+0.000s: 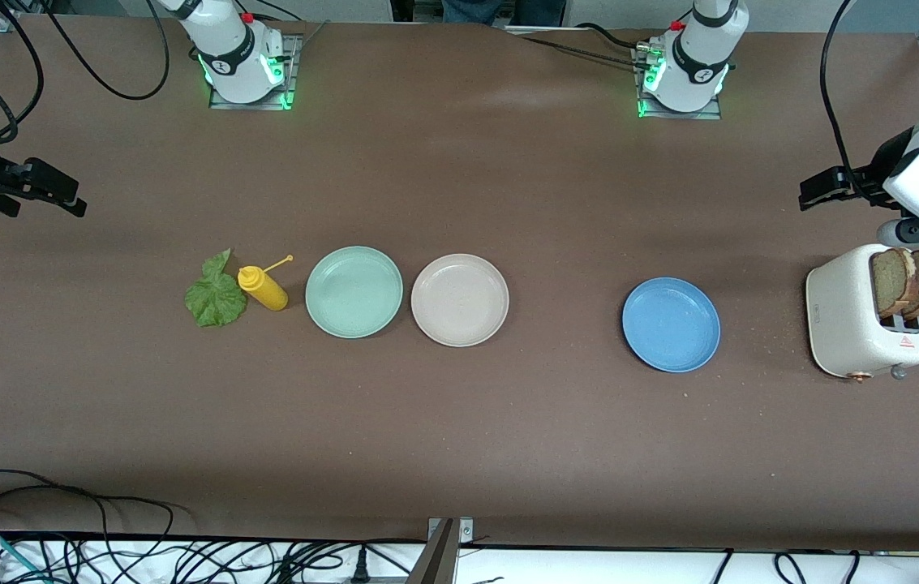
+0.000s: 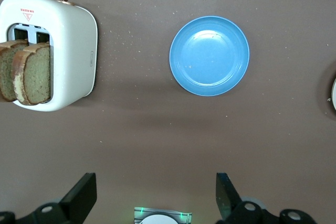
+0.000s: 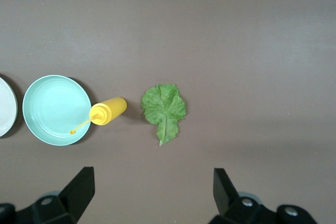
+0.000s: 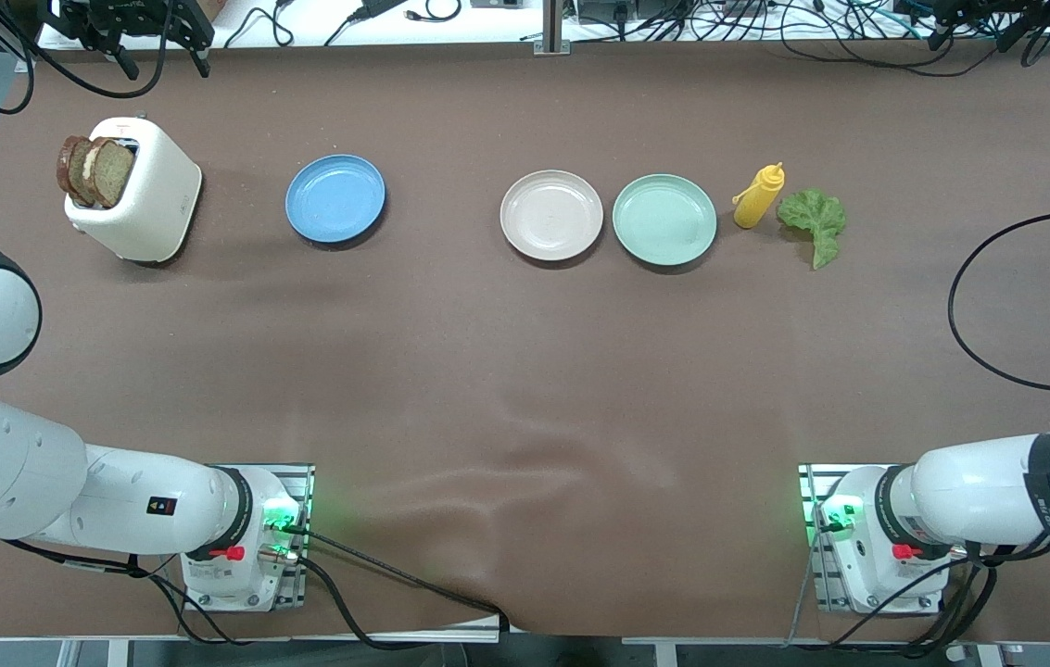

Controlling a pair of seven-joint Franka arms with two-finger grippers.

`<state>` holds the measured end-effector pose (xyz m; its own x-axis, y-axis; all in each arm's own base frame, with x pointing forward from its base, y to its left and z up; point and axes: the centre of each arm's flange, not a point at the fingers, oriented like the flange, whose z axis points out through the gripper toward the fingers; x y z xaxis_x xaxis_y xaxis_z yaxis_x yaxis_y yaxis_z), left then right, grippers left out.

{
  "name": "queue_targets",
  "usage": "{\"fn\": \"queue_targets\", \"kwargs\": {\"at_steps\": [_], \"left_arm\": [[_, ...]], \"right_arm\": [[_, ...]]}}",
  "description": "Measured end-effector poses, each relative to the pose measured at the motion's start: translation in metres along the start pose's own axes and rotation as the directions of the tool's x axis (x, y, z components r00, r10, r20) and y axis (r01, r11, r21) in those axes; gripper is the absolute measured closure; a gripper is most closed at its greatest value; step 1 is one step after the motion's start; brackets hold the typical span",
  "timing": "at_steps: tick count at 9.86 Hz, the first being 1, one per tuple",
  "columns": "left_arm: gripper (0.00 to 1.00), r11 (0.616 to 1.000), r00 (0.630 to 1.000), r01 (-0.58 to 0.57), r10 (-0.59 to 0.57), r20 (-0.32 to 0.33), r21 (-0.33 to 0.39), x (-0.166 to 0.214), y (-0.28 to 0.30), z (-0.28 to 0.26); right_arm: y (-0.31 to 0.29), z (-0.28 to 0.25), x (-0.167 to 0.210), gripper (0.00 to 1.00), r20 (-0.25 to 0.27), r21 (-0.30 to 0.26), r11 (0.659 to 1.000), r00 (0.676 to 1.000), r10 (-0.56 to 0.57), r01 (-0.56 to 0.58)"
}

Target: Make sandwich on beige plate with both arms

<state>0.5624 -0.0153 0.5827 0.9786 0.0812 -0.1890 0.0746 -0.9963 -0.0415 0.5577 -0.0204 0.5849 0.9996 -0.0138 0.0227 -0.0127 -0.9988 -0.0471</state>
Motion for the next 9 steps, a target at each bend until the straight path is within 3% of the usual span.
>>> {"fn": "queue_targets", "kwargs": {"at_steps": [9], "left_arm": [[0.0, 1.0, 1.0, 0.003, -0.003, 0.001, -0.001, 0.0009, -0.0033, 0.0006]], "right_arm": [[0.0005, 0.0, -0.0001, 0.0, 0.001, 0.0, 1.0, 1.0, 0.001, -0.001]]}}
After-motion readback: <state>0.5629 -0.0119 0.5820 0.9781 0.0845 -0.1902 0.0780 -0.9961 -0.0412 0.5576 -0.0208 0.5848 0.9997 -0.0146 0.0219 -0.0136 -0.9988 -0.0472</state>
